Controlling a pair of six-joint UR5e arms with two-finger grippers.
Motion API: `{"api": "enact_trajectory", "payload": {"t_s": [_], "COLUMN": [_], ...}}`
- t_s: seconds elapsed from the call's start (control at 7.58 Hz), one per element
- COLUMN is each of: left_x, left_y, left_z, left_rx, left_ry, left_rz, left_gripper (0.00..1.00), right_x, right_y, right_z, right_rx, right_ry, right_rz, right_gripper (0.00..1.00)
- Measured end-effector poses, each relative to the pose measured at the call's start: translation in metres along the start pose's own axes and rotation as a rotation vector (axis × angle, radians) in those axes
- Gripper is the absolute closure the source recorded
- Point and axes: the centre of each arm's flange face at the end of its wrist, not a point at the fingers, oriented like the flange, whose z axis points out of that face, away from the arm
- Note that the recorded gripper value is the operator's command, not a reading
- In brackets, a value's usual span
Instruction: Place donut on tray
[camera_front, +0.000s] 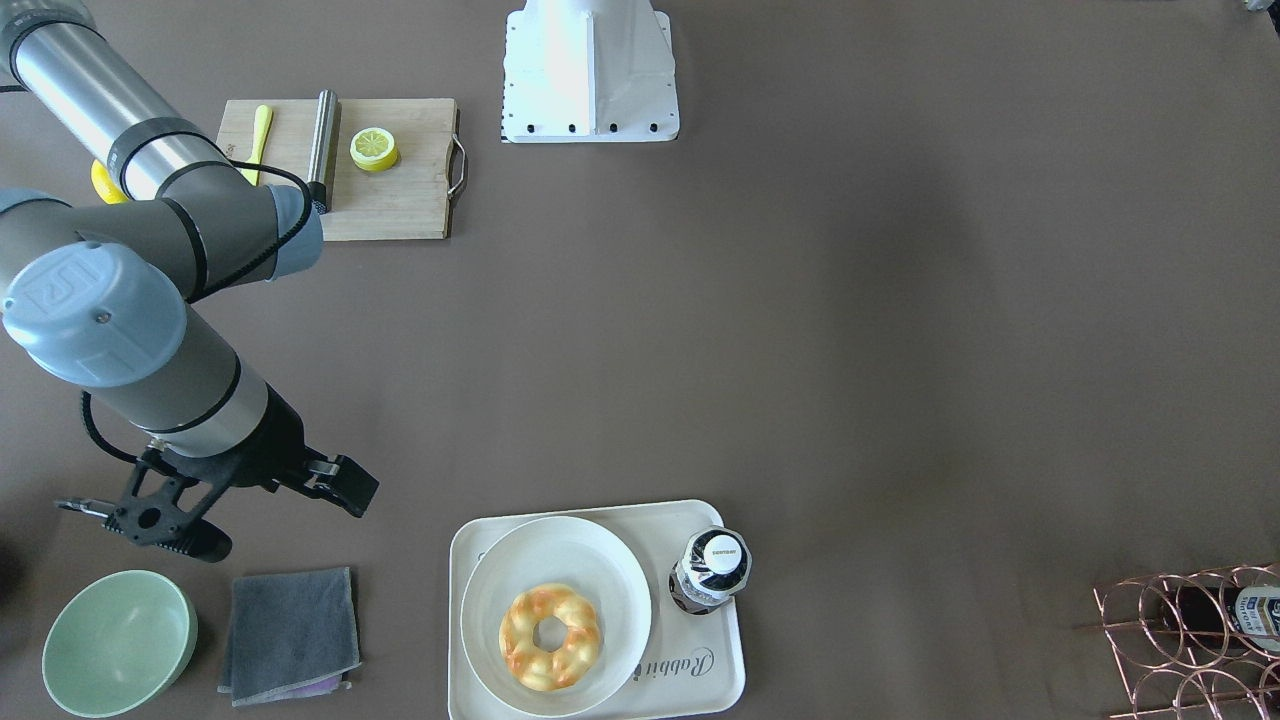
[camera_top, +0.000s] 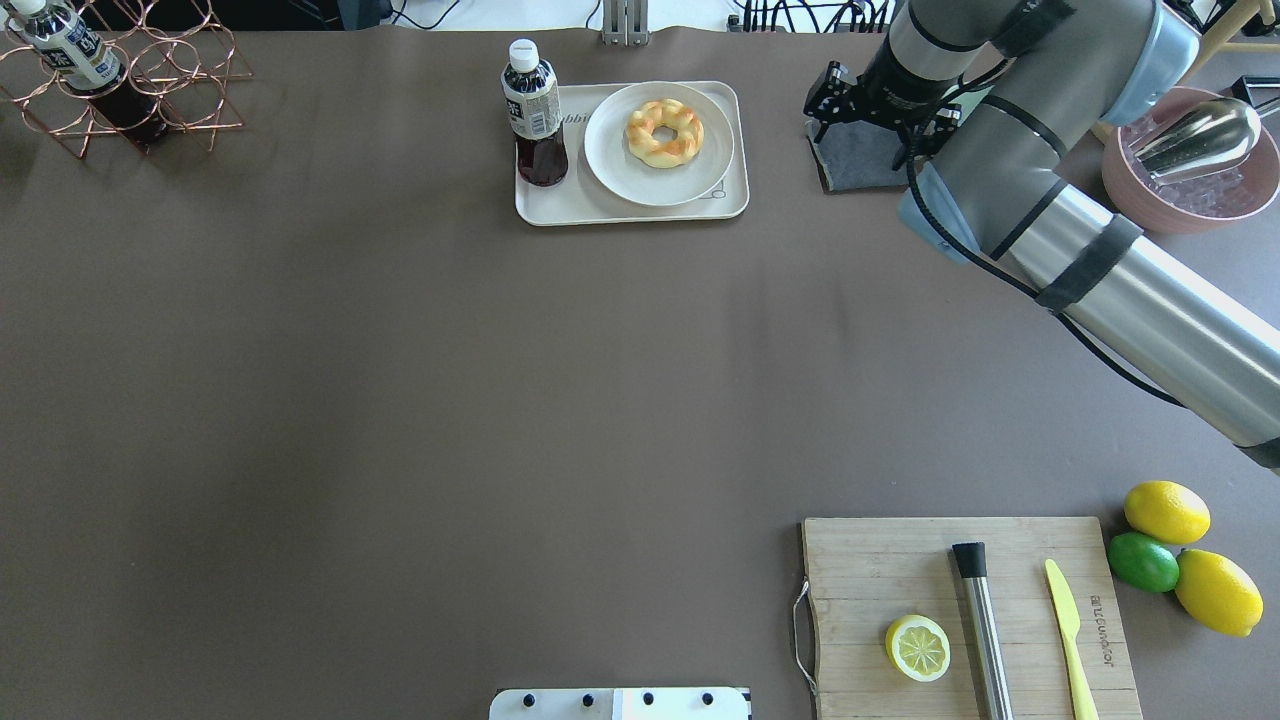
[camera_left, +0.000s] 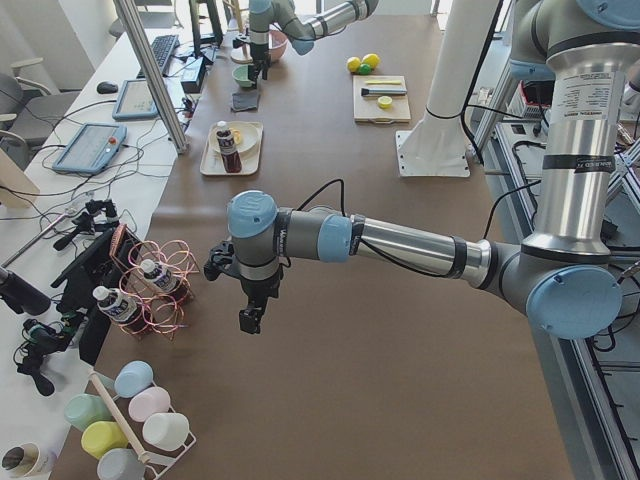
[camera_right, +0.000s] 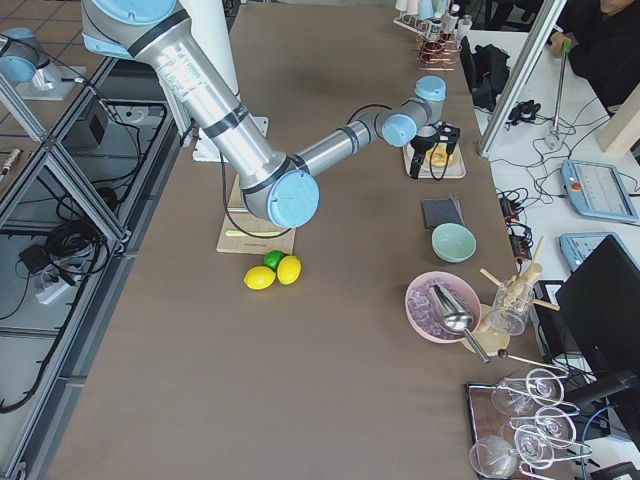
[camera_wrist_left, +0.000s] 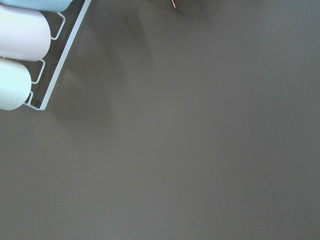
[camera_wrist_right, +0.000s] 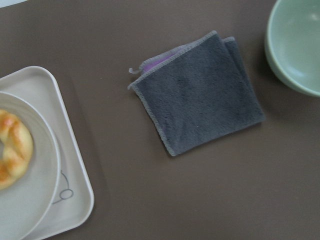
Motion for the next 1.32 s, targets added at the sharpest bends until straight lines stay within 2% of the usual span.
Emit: {"api": "enact_trajectory", "payload": {"t_s": [0.26,0.53,0.79,1.05,1.32], "left_x": [0.002,0.001,-0.007,-0.019,-0.025], "left_y": [-0.005,-0.009,-0.002,0.002,0.001], "left_z": [-0.004,-0.004,0.007,0.022,0.029], "left_rx": [0.006,0.008,-0.014,-0.043,-0.055], "left_ry": [-0.002,-0.002,0.002,0.005,0.011], "left_rz": [0.001,0.000,-0.013,-0.037,-0.054], "left_gripper": [0.02,0.02,0.02,0.02,0.02], "right_x": [0.060,0.153,0.278,0.404,0.502], "right_y": [0.013,0.011,-0.006,-0.027,-0.045], "right_z": [-0.038,-0.090,-0.126,-0.145,-0.148], "right_rx": [0.007,0.002,-0.051,-0.134,-0.218], "right_ry": [0.123,0.231,0.313,0.355,0.337], "right_rz": [-0.095,-0.237,-0.385,-0.516,-0.563], "right_gripper": [0.00,0.00,0.00,0.00,0.00]}}
